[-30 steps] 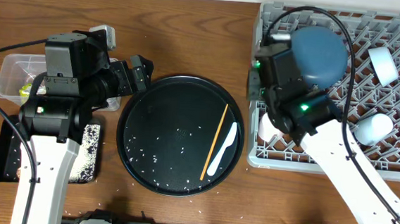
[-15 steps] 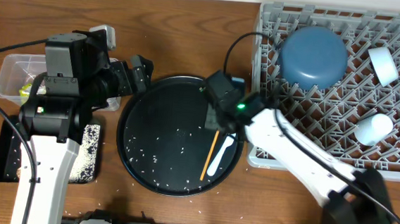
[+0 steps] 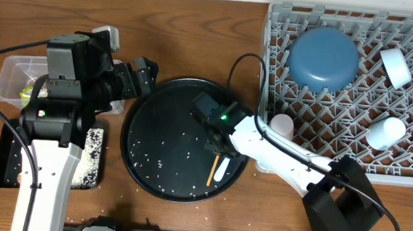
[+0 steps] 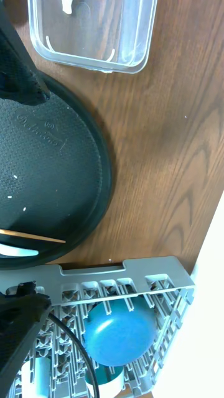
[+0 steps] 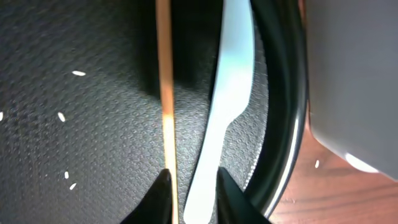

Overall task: Sort waste into correct bins and load items into the dishwasher rack
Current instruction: 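Grasp the white spoon with the right gripper and lift it, then carry the white spoon with the right gripper and stand it in the rack, then swing the right gripper over the black tray to the wooden chopstick, then grasp the wooden chopstick with the right gripper and lift it, then carry the chopstick with the right gripper to the rack's right side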

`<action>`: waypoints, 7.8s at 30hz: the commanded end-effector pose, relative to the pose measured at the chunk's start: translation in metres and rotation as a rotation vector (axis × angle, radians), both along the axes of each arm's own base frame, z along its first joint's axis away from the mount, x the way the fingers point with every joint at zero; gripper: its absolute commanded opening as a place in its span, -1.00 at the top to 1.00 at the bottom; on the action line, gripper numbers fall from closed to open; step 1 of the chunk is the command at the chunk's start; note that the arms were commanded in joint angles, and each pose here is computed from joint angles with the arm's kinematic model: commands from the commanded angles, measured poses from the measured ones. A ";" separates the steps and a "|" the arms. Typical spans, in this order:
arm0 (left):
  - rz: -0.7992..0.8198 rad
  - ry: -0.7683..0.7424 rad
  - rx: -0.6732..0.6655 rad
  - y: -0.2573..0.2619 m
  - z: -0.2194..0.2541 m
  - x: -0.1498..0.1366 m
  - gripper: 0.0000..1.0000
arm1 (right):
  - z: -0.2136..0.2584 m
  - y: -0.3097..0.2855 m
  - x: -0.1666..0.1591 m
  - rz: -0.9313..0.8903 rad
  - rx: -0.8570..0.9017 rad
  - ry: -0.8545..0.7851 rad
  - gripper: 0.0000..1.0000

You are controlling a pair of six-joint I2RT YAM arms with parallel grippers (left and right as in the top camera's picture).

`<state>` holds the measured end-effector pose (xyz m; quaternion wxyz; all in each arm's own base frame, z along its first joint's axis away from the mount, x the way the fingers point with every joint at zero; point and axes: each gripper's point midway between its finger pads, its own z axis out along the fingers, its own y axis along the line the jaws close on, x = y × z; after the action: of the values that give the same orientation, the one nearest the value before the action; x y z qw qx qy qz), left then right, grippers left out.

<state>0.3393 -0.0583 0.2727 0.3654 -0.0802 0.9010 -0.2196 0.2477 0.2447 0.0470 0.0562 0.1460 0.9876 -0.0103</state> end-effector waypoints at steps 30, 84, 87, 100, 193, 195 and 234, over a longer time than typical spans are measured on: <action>-0.006 -0.027 -0.002 0.000 0.010 0.001 -0.96 | -0.056 -0.018 -0.012 -0.141 0.000 -0.034 0.64; -0.006 -0.027 -0.002 0.000 0.010 0.001 -0.95 | 0.146 -0.252 0.056 0.153 -0.160 -0.246 0.98; -0.006 -0.027 -0.002 0.000 0.010 0.001 -0.96 | 0.140 -0.282 0.061 0.088 -0.178 -0.227 0.98; -0.006 -0.027 -0.002 0.000 0.010 0.001 -0.96 | 0.081 -0.334 0.104 0.042 -0.205 -0.154 0.98; -0.006 -0.027 -0.002 0.000 0.010 0.001 -0.96 | -0.075 -0.001 0.015 0.059 -0.101 -0.005 0.91; -0.006 -0.027 -0.002 0.000 0.010 0.001 -0.96 | -0.075 -0.001 0.015 0.059 -0.100 -0.004 0.97; -0.006 -0.027 -0.002 0.000 0.010 0.001 -0.96 | 0.153 -0.136 0.069 0.297 -0.069 -0.350 0.98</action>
<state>0.3393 -0.0583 0.2727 0.3652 -0.0802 0.9011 -0.2196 0.3059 0.1558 0.1735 0.1941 0.0246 0.9801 0.0324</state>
